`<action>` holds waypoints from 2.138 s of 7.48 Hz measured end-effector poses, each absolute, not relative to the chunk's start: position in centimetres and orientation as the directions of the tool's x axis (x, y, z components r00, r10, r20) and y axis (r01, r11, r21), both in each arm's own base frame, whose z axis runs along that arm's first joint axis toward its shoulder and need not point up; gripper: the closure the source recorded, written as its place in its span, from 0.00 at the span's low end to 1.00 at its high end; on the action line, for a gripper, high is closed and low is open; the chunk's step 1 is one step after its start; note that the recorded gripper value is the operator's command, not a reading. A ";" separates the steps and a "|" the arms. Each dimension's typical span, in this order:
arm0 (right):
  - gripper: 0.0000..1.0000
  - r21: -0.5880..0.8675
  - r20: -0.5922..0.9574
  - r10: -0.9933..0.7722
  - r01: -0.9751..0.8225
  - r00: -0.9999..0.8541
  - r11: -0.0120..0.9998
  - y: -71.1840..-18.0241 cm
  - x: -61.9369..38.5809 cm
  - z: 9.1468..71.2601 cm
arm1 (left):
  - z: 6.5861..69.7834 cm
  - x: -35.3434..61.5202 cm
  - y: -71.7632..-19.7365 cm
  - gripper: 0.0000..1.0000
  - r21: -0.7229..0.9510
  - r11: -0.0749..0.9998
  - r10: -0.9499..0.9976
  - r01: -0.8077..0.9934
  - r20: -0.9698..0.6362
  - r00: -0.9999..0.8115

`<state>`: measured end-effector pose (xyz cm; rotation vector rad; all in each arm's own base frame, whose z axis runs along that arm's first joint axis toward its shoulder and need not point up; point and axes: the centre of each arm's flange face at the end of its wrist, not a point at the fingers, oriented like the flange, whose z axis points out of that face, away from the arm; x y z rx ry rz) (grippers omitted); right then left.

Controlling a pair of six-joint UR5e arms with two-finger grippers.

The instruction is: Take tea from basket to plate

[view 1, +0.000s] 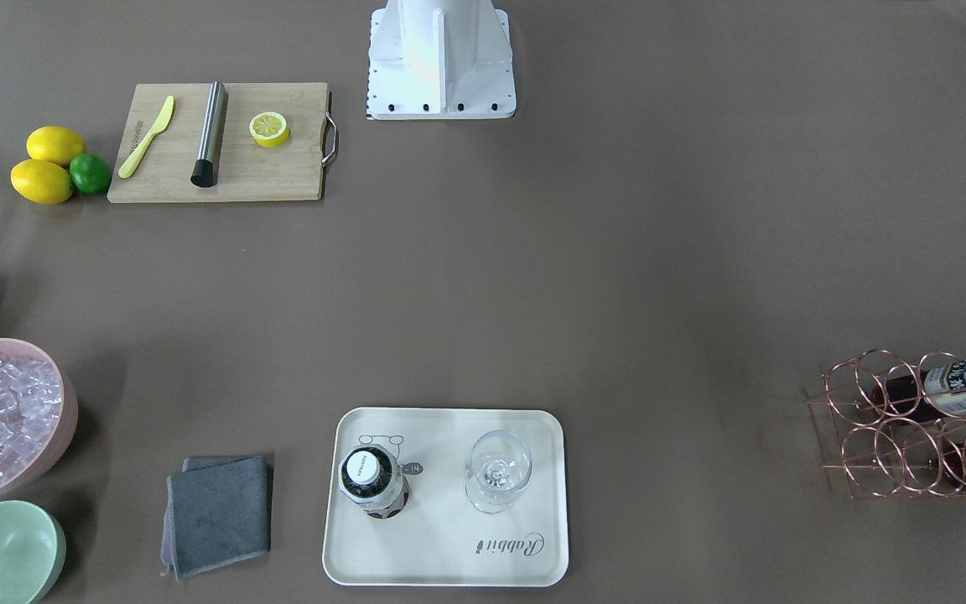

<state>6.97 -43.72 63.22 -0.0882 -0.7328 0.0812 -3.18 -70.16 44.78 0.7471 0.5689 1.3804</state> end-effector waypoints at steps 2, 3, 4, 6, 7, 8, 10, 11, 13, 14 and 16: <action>0.00 -0.109 0.663 0.107 -0.046 0.741 0.993 -43.4 7.1 63.6 | 44.8 -3.2 -70.1 0.72 0.755 0.028 0.990 -0.656 0.068 0.120; 0.00 -0.109 0.663 0.110 -0.050 0.741 0.993 -43.1 7.3 63.8 | 44.8 -3.2 -70.1 0.37 0.755 0.028 0.990 -0.656 0.068 0.120; 0.00 -0.109 0.663 0.111 -0.052 0.740 0.993 -43.0 7.4 64.0 | 44.9 -3.2 -70.1 0.02 0.755 0.029 0.991 -0.656 0.066 0.120; 0.00 -0.115 0.662 0.122 -0.061 0.740 0.992 -42.7 7.8 64.3 | 45.2 -3.2 -70.0 0.02 0.754 0.037 0.991 -0.655 0.058 0.123; 0.00 -0.121 0.661 0.129 -0.064 0.739 0.991 -42.6 7.9 64.5 | 45.1 -3.2 -70.0 0.02 0.755 0.039 0.991 -0.655 0.056 0.124; 0.00 -0.124 0.661 0.132 -0.066 0.739 0.990 -42.7 7.9 64.6 | 45.0 -3.4 -69.9 0.02 0.756 0.040 0.990 -0.654 0.056 0.126; 0.00 -0.125 0.664 0.134 -0.068 0.735 0.990 -42.7 8.0 64.6 | 42.9 -5.0 -69.2 0.02 0.759 0.068 0.985 -0.647 0.050 0.162; 0.00 -0.125 0.666 0.134 -0.068 0.734 0.990 -42.7 8.0 64.6 | 41.1 -6.0 -67.9 0.02 0.760 0.128 0.979 -0.638 0.008 0.206; 0.00 -0.121 0.668 0.132 -0.068 0.732 0.990 -42.7 8.0 64.4 | 39.9 -7.4 -61.6 0.02 0.722 0.420 0.892 -0.550 -0.219 0.395; 0.00 -0.118 0.669 0.130 -0.068 0.732 0.991 -42.8 8.0 64.3 | 41.2 -7.4 -58.1 0.02 0.664 0.582 0.798 -0.469 -0.355 0.488; 0.00 -0.117 0.669 0.129 -0.068 0.732 0.991 -42.8 7.9 64.2 | 47.2 -6.8 -53.7 0.02 0.464 0.828 0.555 -0.314 -0.601 0.575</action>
